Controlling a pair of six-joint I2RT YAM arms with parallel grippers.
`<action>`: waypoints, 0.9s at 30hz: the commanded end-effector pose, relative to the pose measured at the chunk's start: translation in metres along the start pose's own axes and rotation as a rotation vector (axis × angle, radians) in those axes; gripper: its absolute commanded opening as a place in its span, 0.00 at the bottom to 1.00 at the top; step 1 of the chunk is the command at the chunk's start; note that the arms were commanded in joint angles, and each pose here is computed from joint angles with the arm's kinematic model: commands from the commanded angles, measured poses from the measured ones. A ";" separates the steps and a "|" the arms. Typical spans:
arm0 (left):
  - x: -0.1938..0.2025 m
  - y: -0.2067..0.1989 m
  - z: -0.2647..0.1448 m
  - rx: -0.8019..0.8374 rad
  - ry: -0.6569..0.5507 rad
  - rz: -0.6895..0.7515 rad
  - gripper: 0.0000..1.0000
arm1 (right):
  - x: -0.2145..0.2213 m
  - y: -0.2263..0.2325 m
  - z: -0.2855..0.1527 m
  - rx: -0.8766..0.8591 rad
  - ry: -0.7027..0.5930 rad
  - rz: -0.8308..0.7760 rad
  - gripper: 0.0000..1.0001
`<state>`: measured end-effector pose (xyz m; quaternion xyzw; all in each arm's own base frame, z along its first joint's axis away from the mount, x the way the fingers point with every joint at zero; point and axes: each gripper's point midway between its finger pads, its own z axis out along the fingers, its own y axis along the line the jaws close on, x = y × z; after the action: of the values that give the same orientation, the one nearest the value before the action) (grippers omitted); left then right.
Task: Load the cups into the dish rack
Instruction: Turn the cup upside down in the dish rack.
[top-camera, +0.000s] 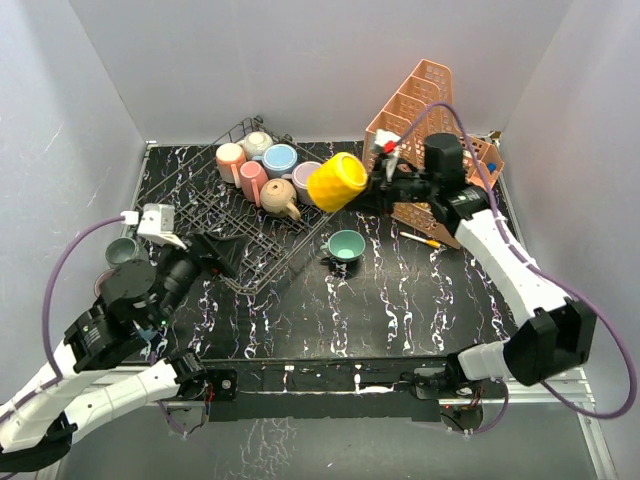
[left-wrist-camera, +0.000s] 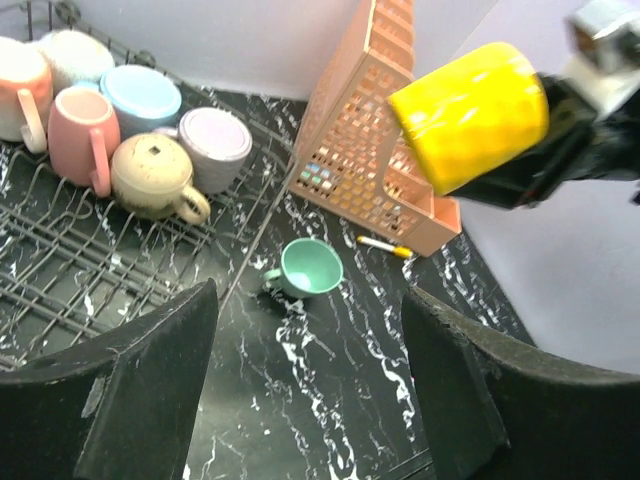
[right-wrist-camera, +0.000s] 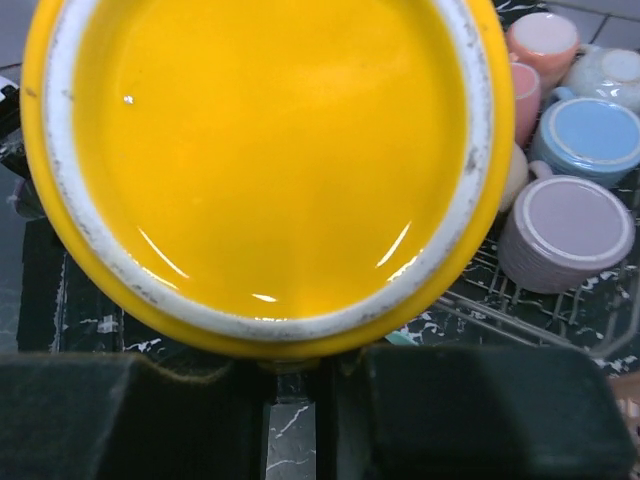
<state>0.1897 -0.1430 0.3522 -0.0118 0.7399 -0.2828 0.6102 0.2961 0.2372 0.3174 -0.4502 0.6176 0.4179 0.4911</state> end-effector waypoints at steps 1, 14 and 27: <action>-0.031 -0.009 -0.014 0.075 -0.097 0.013 0.72 | -0.028 0.004 0.036 -0.007 0.028 -0.153 0.08; -0.046 -0.023 -0.032 0.167 -0.073 0.074 0.73 | -0.011 -0.017 0.193 -0.015 0.076 -0.058 0.08; -0.042 -0.016 -0.040 0.156 -0.075 0.003 0.73 | 0.013 -0.040 0.314 0.105 0.023 -0.019 0.08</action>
<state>0.1620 -0.1304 0.3982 0.0372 0.6955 -0.3307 0.6369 0.3920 0.4820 0.1599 -0.4595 0.7173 0.3550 0.3850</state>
